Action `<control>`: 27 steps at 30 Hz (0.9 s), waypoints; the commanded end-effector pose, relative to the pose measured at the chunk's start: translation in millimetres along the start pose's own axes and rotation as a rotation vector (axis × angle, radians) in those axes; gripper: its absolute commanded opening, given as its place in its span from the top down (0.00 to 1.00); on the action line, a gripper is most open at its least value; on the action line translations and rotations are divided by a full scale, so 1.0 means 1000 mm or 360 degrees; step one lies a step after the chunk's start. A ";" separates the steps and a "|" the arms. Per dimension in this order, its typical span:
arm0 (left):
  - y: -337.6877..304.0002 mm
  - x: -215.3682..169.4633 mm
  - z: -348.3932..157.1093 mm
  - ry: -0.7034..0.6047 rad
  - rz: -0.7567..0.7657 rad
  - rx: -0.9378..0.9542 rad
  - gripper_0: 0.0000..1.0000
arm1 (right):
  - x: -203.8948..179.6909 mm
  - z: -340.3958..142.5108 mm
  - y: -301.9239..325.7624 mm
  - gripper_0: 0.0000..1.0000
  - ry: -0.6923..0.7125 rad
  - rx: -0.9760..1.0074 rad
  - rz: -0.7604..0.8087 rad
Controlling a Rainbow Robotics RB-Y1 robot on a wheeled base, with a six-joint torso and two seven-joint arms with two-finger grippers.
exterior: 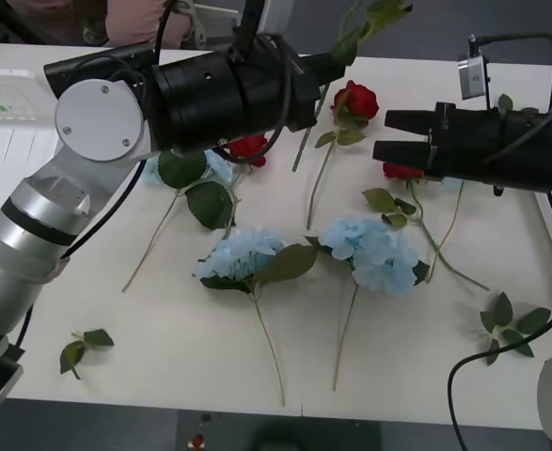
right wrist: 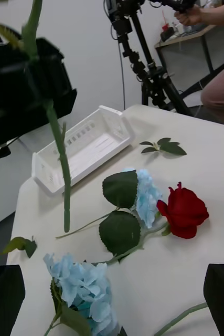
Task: Put the red flowers into the right box and the blue flowers into the left box
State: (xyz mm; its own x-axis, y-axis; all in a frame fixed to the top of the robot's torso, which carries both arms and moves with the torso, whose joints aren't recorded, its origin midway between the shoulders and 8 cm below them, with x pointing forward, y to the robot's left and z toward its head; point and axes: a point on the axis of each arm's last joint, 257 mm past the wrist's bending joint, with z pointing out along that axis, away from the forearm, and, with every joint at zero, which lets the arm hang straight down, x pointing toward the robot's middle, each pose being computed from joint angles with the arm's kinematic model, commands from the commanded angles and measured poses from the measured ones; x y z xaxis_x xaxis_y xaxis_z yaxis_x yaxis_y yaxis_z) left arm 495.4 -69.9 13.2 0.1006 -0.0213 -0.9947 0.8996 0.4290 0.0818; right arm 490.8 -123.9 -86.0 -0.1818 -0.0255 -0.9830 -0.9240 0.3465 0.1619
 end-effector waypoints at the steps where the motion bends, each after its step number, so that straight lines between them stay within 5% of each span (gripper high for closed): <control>1: -0.006 -0.030 0.006 -0.0115 -0.0070 0.0002 1.00 | -0.009 0.005 0.007 0.00 -0.0035 -0.0048 -0.0144; 23: -0.006 -0.024 0.035 -0.0170 -0.0080 -0.0091 1.00 | -0.024 0.077 0.015 0.00 -0.0115 -0.0176 0.0003; 25: -0.005 -0.025 0.035 -0.0172 -0.0080 -0.0093 1.00 | -0.025 0.078 0.016 0.34 -0.0113 -0.0184 0.0006; 26: -0.005 -0.025 0.035 -0.0172 -0.0082 -0.0093 1.00 | -0.024 0.078 0.017 0.78 -0.0110 -0.0188 0.0015; 27: -0.005 -0.025 0.035 -0.0172 -0.0082 -0.0093 1.00 | -0.024 0.078 0.017 0.87 -0.0109 -0.0190 0.0018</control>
State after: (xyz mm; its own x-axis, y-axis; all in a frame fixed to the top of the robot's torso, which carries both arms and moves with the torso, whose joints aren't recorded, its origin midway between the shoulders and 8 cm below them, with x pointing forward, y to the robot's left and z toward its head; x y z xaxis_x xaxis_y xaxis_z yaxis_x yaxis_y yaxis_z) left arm 504.7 -104.1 27.6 0.1307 -0.0966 -0.9867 0.8748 0.4796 0.0690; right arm 502.4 -44.1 -91.2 -0.2137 0.0175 -0.9767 -0.9477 0.2389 0.2116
